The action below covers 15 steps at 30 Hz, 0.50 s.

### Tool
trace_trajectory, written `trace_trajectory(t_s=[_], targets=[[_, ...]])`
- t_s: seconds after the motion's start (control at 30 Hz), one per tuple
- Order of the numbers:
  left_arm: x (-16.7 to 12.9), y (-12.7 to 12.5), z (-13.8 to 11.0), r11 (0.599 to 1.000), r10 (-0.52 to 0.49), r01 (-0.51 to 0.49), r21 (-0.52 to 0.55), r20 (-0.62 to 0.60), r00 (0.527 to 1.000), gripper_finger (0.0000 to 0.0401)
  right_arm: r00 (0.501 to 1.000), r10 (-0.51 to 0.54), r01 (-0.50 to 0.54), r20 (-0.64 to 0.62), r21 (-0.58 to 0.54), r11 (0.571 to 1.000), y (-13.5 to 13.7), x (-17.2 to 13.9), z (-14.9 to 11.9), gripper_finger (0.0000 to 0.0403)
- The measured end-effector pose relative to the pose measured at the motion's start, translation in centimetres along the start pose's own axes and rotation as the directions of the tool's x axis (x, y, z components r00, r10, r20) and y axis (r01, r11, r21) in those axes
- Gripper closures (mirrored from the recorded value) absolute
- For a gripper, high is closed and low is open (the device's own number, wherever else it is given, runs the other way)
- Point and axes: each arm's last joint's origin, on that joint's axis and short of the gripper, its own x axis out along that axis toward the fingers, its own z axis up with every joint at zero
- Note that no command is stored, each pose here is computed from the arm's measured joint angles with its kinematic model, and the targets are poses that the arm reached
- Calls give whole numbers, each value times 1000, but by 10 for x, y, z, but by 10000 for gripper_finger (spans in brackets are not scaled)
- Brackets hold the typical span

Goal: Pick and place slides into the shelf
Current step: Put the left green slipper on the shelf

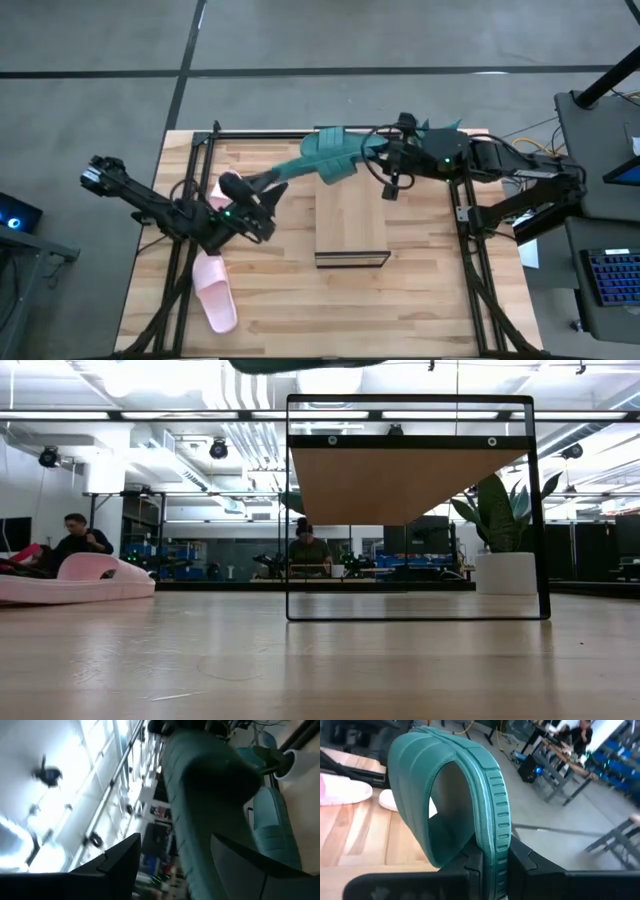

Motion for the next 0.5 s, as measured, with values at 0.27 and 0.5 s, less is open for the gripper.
trace_trajectory(t_s=[0.27, 0.5], targets=[[-6, 23, -16, 963, 23, -33, -268, -40, 999, 176, 1000, 14, -11, 23, -122, 992, -2, -5, 1, 372], [-8, 23, -21, 923, -60, 40, -382, -42, 997, 176, 1000, 17, -13, 24, -142, 990, -2, -5, 2, 372]])
